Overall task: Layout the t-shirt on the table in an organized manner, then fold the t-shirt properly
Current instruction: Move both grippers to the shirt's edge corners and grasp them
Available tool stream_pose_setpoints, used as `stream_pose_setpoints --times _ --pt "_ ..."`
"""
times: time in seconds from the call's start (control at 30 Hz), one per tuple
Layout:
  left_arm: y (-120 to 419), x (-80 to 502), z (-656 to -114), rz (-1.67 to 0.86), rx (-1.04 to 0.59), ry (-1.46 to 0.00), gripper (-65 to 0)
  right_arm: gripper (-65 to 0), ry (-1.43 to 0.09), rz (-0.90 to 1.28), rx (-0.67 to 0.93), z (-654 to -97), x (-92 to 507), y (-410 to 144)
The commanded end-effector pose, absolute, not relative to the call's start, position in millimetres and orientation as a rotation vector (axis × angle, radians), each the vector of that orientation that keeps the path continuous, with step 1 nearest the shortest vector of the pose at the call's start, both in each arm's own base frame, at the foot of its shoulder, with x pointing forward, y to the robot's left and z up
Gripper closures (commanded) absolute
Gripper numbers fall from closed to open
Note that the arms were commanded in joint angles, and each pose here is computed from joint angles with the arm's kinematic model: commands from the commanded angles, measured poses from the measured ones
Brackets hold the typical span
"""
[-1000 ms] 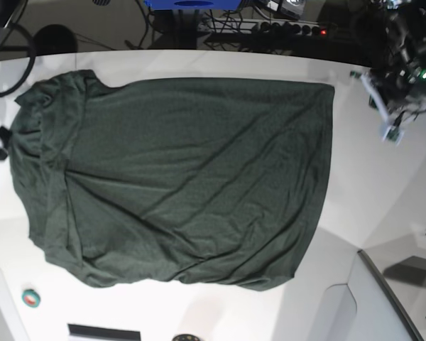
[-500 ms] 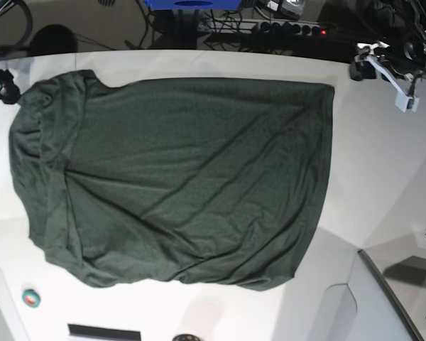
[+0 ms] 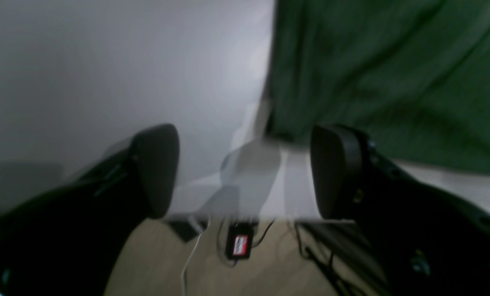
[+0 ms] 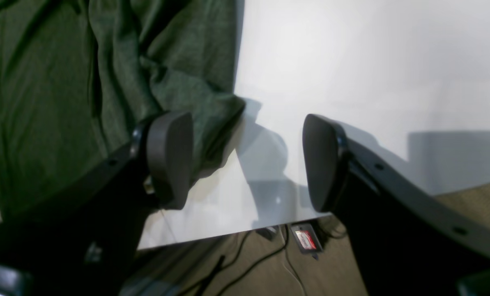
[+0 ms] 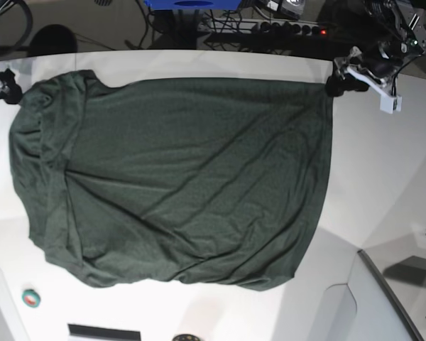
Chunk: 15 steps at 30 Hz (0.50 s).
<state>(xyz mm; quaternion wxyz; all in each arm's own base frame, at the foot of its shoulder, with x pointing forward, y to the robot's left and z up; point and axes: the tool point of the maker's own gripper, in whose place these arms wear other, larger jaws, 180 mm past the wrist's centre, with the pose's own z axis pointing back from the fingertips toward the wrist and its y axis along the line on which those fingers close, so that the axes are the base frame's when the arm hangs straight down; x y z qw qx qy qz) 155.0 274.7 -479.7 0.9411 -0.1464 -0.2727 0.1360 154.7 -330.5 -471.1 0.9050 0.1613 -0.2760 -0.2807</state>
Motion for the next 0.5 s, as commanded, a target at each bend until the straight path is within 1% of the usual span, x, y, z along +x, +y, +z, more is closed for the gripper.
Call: stream_pose_setpoints --times 0.0,0.27,0.37,0.47 --pt "267.6 145.2 -488.4 0.276 -0.303 -0.503 -47.2 -38.3 -0.619 -0.547 0.313 -457.8 165.2 -343.2" --pt "229.2 154.3 -496.2 0.221 -0.376 -0.482 -47.2 -38.3 -0.647 -0.556 0.321 -455.7 174.8 -343.9" --pt "226.9 159.4 -495.3 0.219 -0.382 -0.49 -47.1 -38.3 -0.671 -0.575 0.332 -459.0 180.0 -343.2" --pt "225.4 156.8 -498.8 0.227 -0.39 -0.479 -46.9 -38.3 -0.653 -0.6 0.358 -468.1 178.9 -338.6"
